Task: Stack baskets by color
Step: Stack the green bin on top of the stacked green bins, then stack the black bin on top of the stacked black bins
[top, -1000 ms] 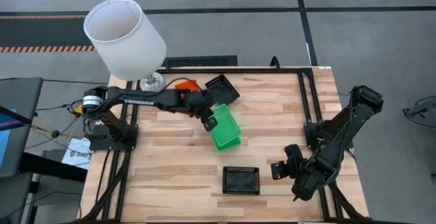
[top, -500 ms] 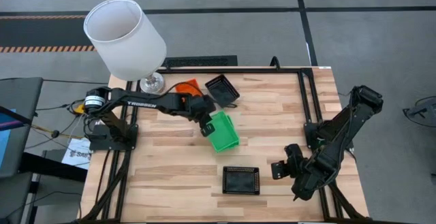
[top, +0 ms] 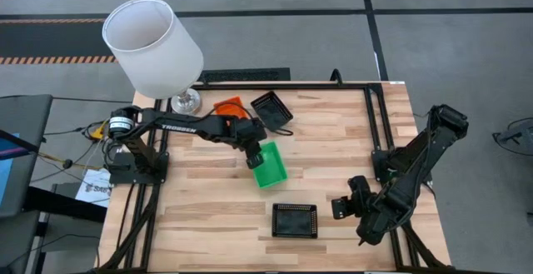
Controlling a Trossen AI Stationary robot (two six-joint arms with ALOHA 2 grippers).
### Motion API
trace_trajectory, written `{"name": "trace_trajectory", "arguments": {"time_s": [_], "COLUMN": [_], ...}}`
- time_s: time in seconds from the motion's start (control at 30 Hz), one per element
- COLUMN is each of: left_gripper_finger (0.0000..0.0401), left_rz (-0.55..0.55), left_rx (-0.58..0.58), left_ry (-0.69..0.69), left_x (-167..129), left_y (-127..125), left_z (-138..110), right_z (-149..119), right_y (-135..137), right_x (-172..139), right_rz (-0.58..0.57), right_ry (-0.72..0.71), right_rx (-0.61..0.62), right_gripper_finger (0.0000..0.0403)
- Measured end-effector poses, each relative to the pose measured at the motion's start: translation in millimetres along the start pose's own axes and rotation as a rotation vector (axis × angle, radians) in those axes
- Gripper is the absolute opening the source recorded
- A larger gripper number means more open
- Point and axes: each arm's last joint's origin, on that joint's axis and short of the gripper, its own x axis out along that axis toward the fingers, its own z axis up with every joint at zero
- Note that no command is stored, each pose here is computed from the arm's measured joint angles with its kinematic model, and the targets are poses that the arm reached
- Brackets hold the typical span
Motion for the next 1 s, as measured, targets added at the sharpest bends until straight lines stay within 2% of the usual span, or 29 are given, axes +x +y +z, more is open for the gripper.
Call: {"name": "trace_trajectory", "arguments": {"time_s": [0.17, 0.33, 0.4, 0.5, 0.57, 0.67, 0.83, 1.0], "left_gripper_finger": [0.0144, 0.0185, 0.0189, 0.0185, 0.018, 0.0175, 0.0173, 0.0173], "left_rz": [0.022, 0.084, 0.027, -0.133, -0.224, -0.291, -0.323, -0.356], "left_rx": [0.019, 0.049, 0.113, 0.212, 0.245, 0.27, 0.305, 0.266], "left_ry": [0.043, 0.03, -0.018, -0.145, -0.191, -0.225, -0.192, -0.213], "left_x": [-5, -39, -50, -61, -60, -48, -20, -4], "left_y": [0, -3, -11, -33, -47, -63, -88, -114], "left_z": [1, 26, 38, 52, 55, 56, 48, 42], "right_z": [0, 0, 0, 0, 0, -1, -3, -5], "right_y": [0, 0, 0, 0, 0, 0, 0, -1], "right_x": [0, 0, 0, 0, 0, 0, 0, -1], "right_rz": [0.0, -0.001, -0.001, 0.0, 0.001, -0.004, -0.029, -0.04], "right_ry": [0.0, 0.0, 0.0, 0.001, 0.003, 0.011, 0.065, 0.093], "right_rx": [0.0, -0.018, -0.021, -0.02, -0.018, -0.018, -0.021, -0.053], "right_gripper_finger": [0.0102, 0.0102, 0.0102, 0.0102, 0.0102, 0.0102, 0.0102, 0.0102]}}
